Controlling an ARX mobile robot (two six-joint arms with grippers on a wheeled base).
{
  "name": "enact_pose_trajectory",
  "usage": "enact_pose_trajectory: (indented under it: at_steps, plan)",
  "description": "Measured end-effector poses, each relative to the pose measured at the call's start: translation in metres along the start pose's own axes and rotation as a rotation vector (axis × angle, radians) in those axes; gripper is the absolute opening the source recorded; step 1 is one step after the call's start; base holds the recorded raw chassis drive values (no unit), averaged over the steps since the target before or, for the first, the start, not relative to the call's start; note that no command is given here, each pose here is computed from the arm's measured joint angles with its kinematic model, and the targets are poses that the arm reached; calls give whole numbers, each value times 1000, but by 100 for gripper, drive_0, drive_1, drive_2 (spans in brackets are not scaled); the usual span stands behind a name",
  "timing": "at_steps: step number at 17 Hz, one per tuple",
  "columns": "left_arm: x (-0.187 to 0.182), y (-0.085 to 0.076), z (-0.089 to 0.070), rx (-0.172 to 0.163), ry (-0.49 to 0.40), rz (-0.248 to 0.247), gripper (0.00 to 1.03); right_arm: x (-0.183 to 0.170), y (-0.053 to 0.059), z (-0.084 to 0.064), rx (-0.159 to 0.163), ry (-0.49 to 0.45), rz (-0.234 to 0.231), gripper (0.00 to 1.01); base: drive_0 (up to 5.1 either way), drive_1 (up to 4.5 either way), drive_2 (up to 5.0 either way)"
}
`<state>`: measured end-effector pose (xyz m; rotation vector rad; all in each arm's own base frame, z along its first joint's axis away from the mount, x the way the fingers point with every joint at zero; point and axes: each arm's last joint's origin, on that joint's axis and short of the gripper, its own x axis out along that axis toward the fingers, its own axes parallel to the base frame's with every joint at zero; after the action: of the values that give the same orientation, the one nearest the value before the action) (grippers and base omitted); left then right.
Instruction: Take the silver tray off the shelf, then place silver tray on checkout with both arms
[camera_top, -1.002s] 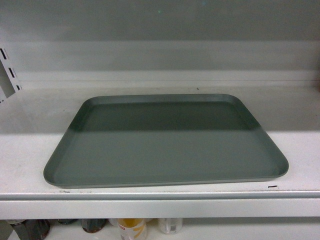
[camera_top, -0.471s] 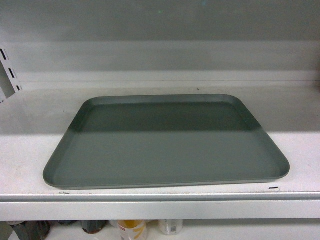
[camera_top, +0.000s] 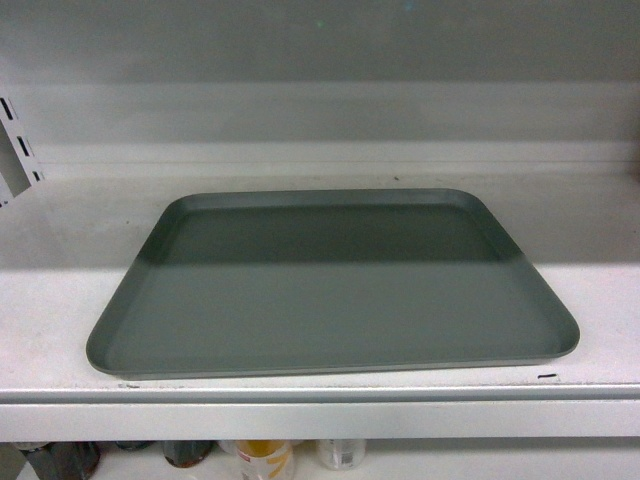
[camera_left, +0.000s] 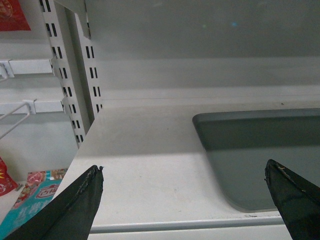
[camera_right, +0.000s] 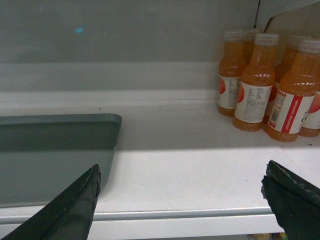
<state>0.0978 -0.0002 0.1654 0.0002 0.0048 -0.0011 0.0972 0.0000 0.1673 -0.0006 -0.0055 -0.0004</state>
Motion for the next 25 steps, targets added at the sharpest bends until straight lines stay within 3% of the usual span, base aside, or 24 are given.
enact_pose_trajectory:
  at_steps: [1,2,4,6,11,14,16,18,23,25]
  plan:
    - [-1,-1,-2,3,92,26,98,0,0,0,0,0,0,98,0,0,0]
    - [1,-6,0,22,228,30,98,0,0,-2,35,41,1,98,0,0,0]
    - [3,-12,7,28,211,-31,98,7,1,-4,125,79,21,98,0,0,0]
    - [10,-11,19,20,154,-26,98,15,2,-2,141,66,54,98,0,0,0]
    - [40,-11,18,3,160,-74,98,46,6,-1,116,62,123,98,0,0,0]
    - [70,-14,17,-50,173,-106,98,79,12,6,86,43,159,98,0,0,0]
    - [103,-21,3,-76,240,-129,98,113,17,-5,72,90,171,98,0,0,0]
    - [132,-28,-8,-71,288,-148,98,141,27,-17,52,144,198,98,0,0,0]
    - [178,-34,-31,-57,389,-139,98,182,42,-35,17,235,206,98,0,0,0]
    - [193,-35,-39,-73,421,-139,98,196,45,-38,11,234,198,98,0,0,0]
